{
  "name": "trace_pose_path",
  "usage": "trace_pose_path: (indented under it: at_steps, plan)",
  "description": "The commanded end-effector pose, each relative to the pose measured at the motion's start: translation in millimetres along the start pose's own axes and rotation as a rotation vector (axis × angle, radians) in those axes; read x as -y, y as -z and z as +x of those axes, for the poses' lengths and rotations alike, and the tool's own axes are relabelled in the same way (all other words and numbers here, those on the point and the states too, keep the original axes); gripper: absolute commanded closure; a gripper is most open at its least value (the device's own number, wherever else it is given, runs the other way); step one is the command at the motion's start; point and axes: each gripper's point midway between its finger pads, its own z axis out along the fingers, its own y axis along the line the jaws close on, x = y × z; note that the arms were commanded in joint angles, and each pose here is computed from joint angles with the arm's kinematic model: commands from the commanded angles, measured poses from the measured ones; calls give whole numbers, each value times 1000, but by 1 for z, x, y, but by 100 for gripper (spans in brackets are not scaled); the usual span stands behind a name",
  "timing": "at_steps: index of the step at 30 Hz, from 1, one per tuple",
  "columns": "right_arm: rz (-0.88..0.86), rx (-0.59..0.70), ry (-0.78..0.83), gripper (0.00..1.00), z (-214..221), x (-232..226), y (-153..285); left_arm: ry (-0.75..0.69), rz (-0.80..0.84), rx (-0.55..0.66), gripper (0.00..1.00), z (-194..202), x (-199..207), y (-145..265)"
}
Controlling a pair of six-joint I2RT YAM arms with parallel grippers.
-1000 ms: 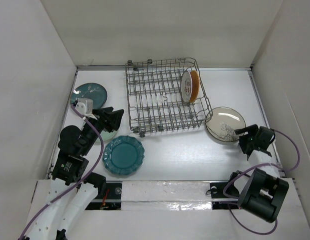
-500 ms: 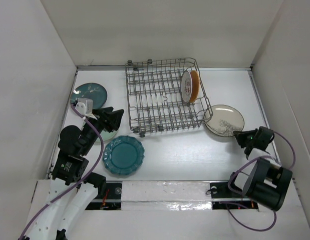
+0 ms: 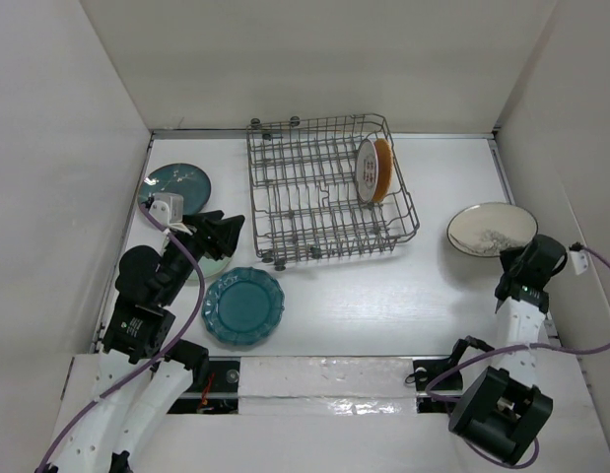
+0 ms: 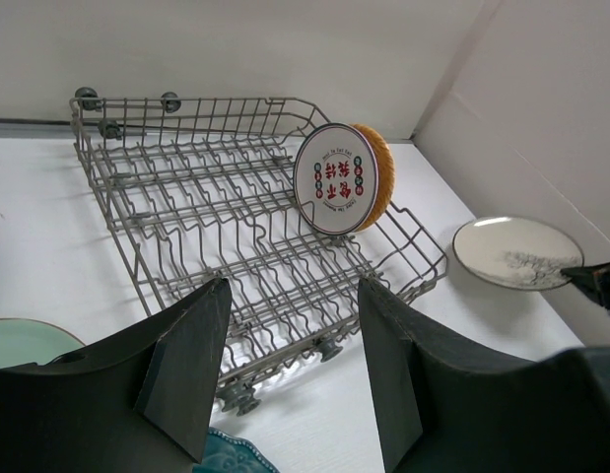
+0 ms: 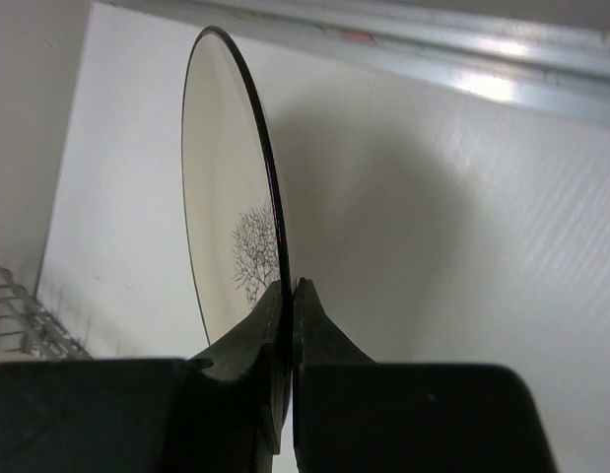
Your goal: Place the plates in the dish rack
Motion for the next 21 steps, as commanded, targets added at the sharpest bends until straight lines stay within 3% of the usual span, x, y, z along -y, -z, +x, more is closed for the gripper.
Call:
trace_pose_path:
  at_steps: [1, 10, 14, 18, 21]
  plan:
    - [-291, 209, 8, 100, -83, -99, 32, 2, 30, 25, 49, -5, 6, -3]
    - [-735, 181, -54, 100, -112, -224, 100, 5, 27, 12, 49, -1, 4, -6]
    - [-884, 69, 56, 100, -88, -293, 131, 3, 22, 16, 49, -2, 4, -6]
    - [-987, -81, 148, 100, -27, -353, 150, 2, 14, 12, 49, -1, 2, -7]
    - [-1027, -100, 201, 100, -4, -387, 171, 1, 8, 11, 49, -1, 1, -7]
